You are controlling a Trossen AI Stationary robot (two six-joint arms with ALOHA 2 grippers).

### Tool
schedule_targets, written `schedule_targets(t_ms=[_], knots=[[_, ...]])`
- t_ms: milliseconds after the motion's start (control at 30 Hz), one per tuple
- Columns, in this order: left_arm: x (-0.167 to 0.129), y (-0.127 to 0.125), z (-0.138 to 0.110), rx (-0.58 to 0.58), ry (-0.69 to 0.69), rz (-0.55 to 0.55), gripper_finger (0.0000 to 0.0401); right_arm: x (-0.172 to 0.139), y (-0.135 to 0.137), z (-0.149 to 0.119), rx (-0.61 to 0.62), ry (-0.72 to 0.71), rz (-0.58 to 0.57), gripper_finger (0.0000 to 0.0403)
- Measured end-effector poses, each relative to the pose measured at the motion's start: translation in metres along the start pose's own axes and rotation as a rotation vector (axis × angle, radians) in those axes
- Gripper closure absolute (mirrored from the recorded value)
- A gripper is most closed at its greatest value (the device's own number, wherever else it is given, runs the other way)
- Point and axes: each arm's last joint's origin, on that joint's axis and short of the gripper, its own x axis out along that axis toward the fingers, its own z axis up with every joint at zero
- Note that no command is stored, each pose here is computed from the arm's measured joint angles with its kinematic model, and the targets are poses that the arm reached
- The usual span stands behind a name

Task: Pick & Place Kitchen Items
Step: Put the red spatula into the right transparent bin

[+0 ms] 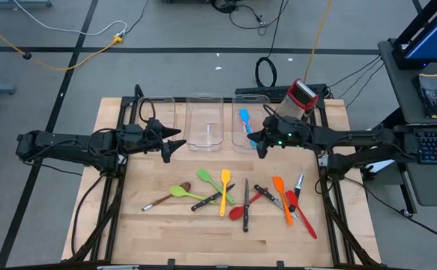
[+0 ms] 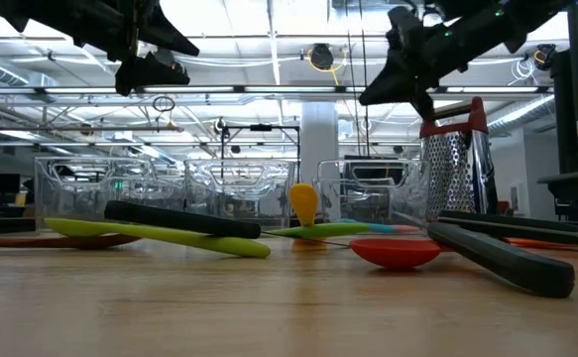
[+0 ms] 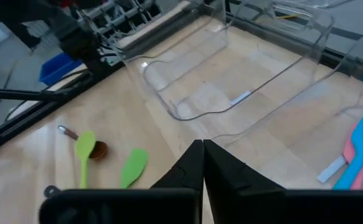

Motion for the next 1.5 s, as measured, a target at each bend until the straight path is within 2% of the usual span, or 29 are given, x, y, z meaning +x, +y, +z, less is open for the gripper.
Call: schedule_targets(t_ms=[167,367,600,733,833,1300,1500], knots=[[0.0,0.0,0.0,0.04,-0.001,0.003,0.0123,-0.018,0.008,-0.007,-0.009,0.002,0.051,0.0402],[0.0,0.0,0.0,0.093,-0.006,0.015,0.0123,-0.036,0.02,-0.021,0.029,0.112,0.087,0.0402],[0.0,0.001,0.0,0.109,-0.004,0.031,0.0123,-0.053,0.03,-0.048,0.17,0.347,0.071,0.0402],[0.0,0.002,0.0,0.109,-0.01,0.048,0.0123,-0.063,0.029,-0.065,0.332,0.547,0.013,0.0402],[0.0,0.002,0.0,0.113,-0.009,0.049,0.0123,-0.069,0.029,-0.074,0.393,0.652,-0.032,0.0398],[0.0,0.002,0.0,0.092,-0.011,0.048,0.0123,-0.088,0.04,-0.097,0.529,0.903,-0.112,0.0337],[0.0,0.002,0.0,0.067,-0.012,0.048,0.0123,-0.099,0.046,-0.106,0.543,1.037,-0.117,0.0311]])
